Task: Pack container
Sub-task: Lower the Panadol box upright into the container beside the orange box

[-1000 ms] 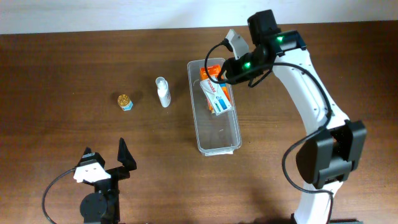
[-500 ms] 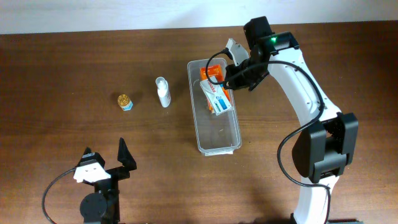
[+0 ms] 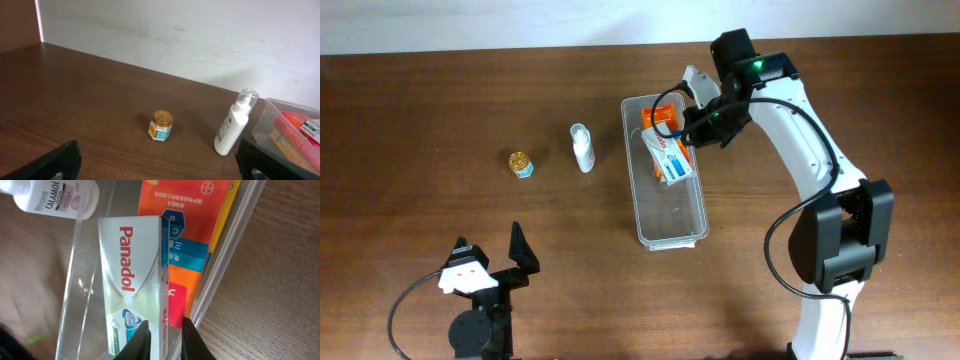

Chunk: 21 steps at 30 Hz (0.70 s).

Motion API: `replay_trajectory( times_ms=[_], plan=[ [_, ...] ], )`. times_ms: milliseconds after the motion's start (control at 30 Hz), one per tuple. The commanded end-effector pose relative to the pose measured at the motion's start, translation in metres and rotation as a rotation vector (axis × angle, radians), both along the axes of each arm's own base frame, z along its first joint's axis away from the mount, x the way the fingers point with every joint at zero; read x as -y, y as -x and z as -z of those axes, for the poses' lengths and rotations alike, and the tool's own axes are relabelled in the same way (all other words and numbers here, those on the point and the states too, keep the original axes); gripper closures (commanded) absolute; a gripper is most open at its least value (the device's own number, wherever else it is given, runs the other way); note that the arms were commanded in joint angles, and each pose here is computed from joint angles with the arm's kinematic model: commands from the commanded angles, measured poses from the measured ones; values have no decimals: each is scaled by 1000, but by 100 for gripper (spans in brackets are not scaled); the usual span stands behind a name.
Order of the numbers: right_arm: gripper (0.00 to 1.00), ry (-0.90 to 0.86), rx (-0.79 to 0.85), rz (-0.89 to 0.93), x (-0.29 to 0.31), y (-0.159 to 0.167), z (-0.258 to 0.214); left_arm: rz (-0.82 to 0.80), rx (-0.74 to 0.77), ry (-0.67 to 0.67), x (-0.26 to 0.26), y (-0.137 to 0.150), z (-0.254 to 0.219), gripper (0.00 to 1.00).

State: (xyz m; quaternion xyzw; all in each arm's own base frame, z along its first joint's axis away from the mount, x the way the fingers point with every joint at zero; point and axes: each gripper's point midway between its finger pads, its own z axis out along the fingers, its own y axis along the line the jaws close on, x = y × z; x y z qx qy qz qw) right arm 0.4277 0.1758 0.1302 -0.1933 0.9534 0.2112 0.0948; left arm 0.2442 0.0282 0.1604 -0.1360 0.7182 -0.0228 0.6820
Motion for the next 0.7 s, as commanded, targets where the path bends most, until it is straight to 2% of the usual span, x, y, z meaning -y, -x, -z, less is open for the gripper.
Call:
replay_trajectory(
  times_ms=[0,667],
  plan=[
    [87,19,-43,-27,-5,6,20,9,2,9,2,0,1,1],
    [89,28,-49,-63,-10,9,27,9,2,10,2,0,1,1]
  ],
)
